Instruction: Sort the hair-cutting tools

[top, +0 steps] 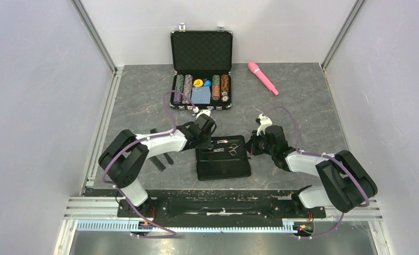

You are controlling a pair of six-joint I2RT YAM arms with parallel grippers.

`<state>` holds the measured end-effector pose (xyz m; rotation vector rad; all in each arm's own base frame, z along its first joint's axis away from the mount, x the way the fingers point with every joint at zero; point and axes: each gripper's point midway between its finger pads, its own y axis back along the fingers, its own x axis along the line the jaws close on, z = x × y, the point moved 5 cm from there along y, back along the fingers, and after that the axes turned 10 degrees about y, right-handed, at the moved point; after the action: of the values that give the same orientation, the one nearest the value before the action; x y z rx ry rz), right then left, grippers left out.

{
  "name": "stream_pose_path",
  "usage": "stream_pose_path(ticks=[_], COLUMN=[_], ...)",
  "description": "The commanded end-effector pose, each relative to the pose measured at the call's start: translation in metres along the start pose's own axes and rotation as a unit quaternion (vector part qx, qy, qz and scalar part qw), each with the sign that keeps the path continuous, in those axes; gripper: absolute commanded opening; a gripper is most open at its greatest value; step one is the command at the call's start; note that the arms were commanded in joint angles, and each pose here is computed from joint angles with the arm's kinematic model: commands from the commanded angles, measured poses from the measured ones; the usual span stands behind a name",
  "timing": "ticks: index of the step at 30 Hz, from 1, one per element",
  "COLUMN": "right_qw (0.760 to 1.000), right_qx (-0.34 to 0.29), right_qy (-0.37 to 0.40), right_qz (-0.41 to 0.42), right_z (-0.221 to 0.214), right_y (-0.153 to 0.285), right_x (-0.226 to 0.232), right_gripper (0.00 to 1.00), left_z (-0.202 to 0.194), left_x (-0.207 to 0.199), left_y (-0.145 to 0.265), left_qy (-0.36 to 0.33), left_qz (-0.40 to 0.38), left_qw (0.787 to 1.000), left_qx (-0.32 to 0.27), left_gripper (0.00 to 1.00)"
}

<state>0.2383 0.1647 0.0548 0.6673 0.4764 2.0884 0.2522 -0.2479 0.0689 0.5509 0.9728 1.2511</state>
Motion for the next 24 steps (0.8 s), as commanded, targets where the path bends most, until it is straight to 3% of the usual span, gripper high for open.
stream_pose_path(ticks=[1,5,10,19,24], right_qw=[0.999,0.999,0.999,0.988,0.969], right_qx=[-0.032,-0.032,-0.040,-0.088,-0.121], right_qy=[0.003,-0.001,-0.005,-0.065,-0.116], right_qz=[0.023,0.018,-0.006,-0.112,-0.183], right_z=[0.013,0.013,0.016,0.034,0.038], right_y=[-0.002,-0.002,0.001,0.014,0.026], right_x=[0.007,0.006,0.000,-0.033,-0.054], right_gripper=[0.00,0.00,0.00,0.00,0.00], left_z=[0.017,0.022,0.036,0.074,0.080], left_x=[-0.015,-0.016,-0.016,0.023,0.061], left_y=[-0.001,0.005,0.031,0.105,0.131], left_qy=[-0.002,0.006,0.027,0.089,0.135], left_qz=[-0.015,-0.015,-0.022,0.007,0.022], left_qw=[0.999,0.999,0.996,0.977,0.969], left_qx=[-0.030,-0.042,-0.080,-0.192,-0.207], left_gripper=[0.22,0.28,0.44,0.92,1.00])
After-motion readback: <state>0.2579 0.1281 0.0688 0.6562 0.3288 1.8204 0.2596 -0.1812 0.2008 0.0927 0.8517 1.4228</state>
